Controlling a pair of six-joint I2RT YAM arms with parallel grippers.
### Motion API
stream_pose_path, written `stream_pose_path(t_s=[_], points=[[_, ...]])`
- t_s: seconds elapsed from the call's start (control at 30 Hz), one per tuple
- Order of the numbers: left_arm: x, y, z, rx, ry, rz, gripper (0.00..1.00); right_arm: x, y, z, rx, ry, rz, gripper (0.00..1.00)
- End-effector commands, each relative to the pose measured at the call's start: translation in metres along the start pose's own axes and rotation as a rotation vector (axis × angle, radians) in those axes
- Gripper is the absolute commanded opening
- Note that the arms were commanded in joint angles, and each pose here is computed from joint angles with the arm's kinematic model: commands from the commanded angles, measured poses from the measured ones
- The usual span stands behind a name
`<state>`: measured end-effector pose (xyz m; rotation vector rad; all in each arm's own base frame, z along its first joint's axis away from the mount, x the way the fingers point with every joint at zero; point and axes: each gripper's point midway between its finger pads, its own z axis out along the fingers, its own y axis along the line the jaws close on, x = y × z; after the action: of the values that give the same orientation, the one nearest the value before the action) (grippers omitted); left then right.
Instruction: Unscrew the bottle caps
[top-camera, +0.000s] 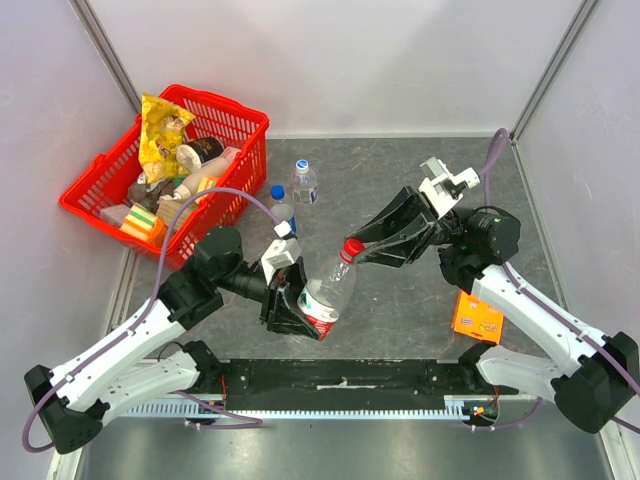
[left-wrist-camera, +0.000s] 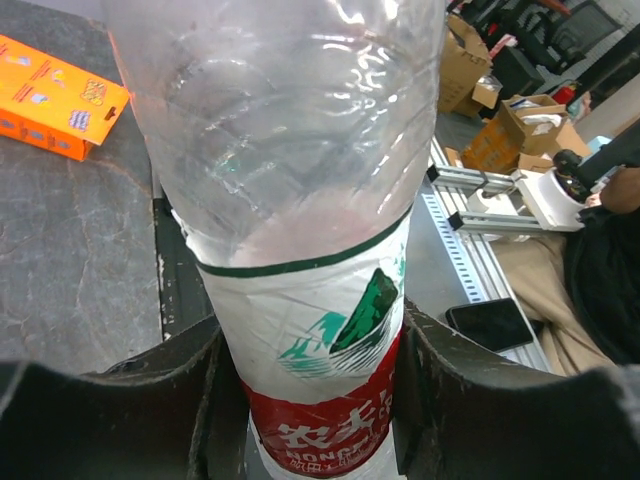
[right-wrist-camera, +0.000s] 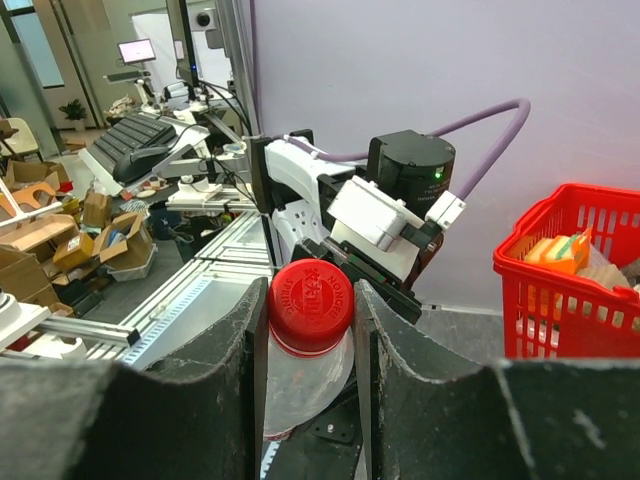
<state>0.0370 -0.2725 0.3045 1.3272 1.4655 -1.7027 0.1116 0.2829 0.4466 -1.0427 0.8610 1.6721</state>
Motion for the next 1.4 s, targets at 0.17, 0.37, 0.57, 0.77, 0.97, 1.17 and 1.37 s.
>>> stream_pose_path(t_s=[0.17,0.37,0.57,0.77,0.97,1.17,1.37], points=[[0.016,0.023,-0.007,-0.147,0.026,0.054,0.34,0.003,-0.041,-0.001,0.203,0.049,-0.006,0.27],[0.031,0.034,-0.009,-0.202,0.042,0.032,0.32,-0.005,-0.057,-0.008,0.335,0.032,-0.052,0.22],[0.039,0.045,-0.014,-0.267,0.04,0.035,0.29,-0.012,-0.049,-0.01,0.33,-0.003,-0.099,0.15],[0.036,0.035,-0.014,-0.229,0.032,0.048,0.29,-0.011,-0.037,-0.01,0.275,-0.01,-0.137,0.17],[0.034,0.031,-0.015,-0.232,0.028,0.052,0.29,-0.008,-0.058,-0.018,0.398,0.015,-0.133,0.17],[0.034,0.033,-0.016,-0.246,0.029,0.053,0.29,0.004,-0.111,-0.052,0.726,0.066,-0.095,0.17],[0.034,0.035,-0.018,-0.261,0.031,0.057,0.3,0.028,-0.162,-0.123,1.091,0.073,-0.042,0.18]])
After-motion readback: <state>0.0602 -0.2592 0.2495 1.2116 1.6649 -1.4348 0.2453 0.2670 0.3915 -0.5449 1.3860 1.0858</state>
